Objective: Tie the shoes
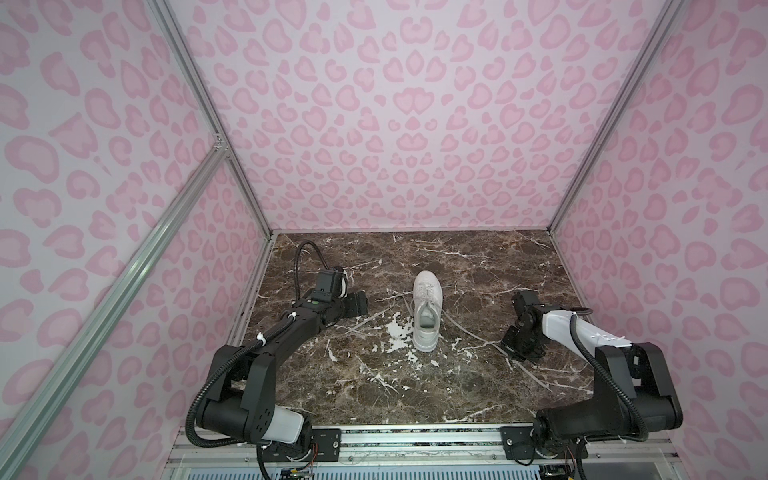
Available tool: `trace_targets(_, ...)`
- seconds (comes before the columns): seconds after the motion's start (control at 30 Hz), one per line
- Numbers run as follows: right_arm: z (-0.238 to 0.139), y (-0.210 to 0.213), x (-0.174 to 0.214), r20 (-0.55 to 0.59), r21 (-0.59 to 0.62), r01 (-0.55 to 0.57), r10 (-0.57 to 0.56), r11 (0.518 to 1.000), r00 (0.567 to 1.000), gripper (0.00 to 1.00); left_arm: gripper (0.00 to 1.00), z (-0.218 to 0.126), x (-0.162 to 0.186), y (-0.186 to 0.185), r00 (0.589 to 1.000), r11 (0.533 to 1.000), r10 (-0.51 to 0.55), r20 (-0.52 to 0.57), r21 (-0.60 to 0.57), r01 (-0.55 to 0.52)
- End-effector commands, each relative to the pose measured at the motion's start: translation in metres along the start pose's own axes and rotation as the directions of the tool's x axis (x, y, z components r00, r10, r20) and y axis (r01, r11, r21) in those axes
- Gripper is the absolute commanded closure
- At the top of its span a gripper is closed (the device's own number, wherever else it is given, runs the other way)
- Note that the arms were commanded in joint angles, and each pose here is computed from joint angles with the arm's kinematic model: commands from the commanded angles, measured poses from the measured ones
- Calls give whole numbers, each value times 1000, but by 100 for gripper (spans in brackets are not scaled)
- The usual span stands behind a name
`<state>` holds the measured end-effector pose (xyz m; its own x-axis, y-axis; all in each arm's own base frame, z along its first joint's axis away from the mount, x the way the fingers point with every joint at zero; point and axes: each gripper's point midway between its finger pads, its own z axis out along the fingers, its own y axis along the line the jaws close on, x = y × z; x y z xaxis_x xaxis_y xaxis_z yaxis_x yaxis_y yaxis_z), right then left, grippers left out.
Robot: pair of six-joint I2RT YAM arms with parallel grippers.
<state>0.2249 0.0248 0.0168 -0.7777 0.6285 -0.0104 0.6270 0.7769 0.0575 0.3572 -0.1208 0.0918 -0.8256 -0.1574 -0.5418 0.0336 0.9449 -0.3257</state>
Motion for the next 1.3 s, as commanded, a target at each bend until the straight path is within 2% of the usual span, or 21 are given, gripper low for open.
trace_targets(0.0,-18,18,-14,70,-43,66,-63,997,996,99,9,-4,-2,1,1000,1000,9,5,-13,-9)
trace_targets(0.13,-68,59,-30,186,-64,212,-197,975,963,100,9,-6,-3,0,1000,1000,12,10,-12,-12)
trace_targets(0.3,-138,145,-36,322,-125,404,-348,906,880,100,9,-8,-3,2,1000,1000,13,9,-19,-12)
trace_targets(0.43,-196,234,-16,420,-195,573,-460,796,782,98,9,-14,-1,3,1000,1000,9,19,-24,-8)
trace_targets(0.5,-211,272,3,449,-222,656,-522,722,726,98,8,-16,2,5,1000,1000,7,20,-29,-6)
trace_targets(0.57,-221,314,28,480,-255,739,-582,623,656,97,8,-18,7,7,1000,1000,3,13,-31,-3)
trace_targets(0.67,-211,359,52,458,-336,773,-623,539,634,97,8,-21,15,8,1000,1000,-7,5,-30,7)
trace_targets(0.77,-185,395,64,439,-387,782,-649,488,622,97,8,-23,22,10,1000,999,-22,4,-25,22)
trace_targets(0.87,-159,425,71,404,-432,777,-672,457,620,96,8,-25,27,12,999,999,-34,2,-27,34)
trace_targets(1.07,-108,458,83,342,-469,765,-708,441,618,96,9,-28,36,17,999,998,-37,-23,-50,36)
trace_targets(1.17,-80,461,87,304,-475,750,-714,460,630,96,10,-26,41,20,998,997,-44,-45,-63,41)
trace_targets(1.27,-62,461,86,280,-469,742,-716,479,639,89,11,-24,44,21,997,997,-47,-65,-70,42)
